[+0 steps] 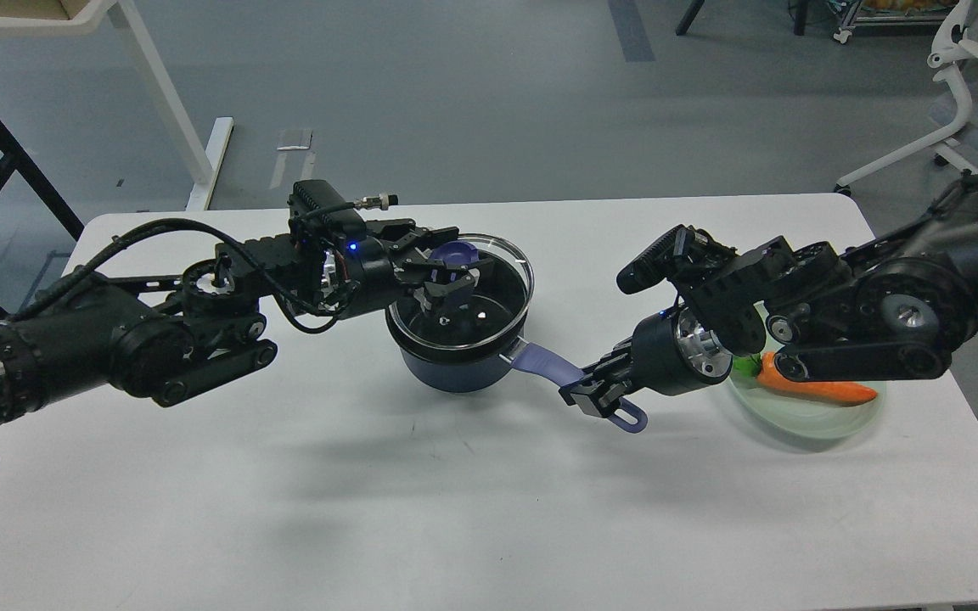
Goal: Open pot lid
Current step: 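Lift the glass lid off and carry it away from the saucepan, then lower the glass lid onto the table and open the left gripper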
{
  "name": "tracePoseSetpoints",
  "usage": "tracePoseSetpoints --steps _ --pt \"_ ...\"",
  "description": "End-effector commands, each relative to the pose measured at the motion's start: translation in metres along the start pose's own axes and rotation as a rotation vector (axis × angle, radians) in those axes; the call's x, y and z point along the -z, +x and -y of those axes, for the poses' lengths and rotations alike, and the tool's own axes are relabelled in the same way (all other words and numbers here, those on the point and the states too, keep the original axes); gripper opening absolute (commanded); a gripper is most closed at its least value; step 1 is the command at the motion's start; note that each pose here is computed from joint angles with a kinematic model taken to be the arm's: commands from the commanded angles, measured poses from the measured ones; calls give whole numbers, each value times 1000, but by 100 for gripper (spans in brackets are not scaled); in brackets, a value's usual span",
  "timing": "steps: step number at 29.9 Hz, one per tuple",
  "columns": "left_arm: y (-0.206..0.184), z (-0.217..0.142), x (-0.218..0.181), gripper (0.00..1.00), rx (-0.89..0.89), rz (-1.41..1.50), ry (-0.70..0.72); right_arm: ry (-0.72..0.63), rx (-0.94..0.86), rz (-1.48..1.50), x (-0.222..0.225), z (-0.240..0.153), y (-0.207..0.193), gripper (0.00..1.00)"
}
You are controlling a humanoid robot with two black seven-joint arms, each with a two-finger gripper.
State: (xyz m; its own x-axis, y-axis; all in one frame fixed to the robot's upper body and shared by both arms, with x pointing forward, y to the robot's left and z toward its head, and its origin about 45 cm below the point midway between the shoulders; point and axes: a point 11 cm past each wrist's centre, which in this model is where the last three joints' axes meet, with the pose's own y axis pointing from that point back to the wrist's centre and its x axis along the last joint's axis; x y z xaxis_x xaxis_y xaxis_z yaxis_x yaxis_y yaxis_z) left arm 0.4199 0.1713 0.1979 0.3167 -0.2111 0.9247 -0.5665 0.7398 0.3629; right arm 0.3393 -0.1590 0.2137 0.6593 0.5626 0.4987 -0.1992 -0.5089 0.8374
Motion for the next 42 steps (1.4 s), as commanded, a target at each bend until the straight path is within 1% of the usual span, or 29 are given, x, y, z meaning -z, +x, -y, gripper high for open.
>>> tracePoseSetpoints --steps 1,7,12,16,20,23,28,32,38,40,42 --pt "6 -14 12 39 -7 11 16 0 -1 -2 0 0 0 30" --pt "0 -57 48 38 20 25 100 -1 -1 -1 0 -1 1 29" --pt "-8 -107 82 37 41 17 182 -3 -4 1 -1 -2 1 29" --pt "-47 -138 94 36 80 -18 242 -3 -7 4 -2 -3 1 29" --pt "-88 -164 98 36 108 -32 289 -2 -8 8 -2 -3 1 30" --pt "-109 -179 105 36 133 -34 325 -3 -9 8 -2 -4 1 29" --pt "-124 -195 123 36 173 -21 402 -5 -8 11 -4 -5 0 29" --pt "-129 -192 130 36 187 -6 428 -4 -7 11 -3 -4 -1 29" --pt "-136 -189 128 37 211 -2 421 -2 -12 6 -2 -4 2 30" --pt "-136 -188 128 40 210 -4 420 -2 -11 4 -2 -4 2 30" --pt "-135 -189 128 47 209 -4 422 -2 -11 3 -2 -3 2 30"
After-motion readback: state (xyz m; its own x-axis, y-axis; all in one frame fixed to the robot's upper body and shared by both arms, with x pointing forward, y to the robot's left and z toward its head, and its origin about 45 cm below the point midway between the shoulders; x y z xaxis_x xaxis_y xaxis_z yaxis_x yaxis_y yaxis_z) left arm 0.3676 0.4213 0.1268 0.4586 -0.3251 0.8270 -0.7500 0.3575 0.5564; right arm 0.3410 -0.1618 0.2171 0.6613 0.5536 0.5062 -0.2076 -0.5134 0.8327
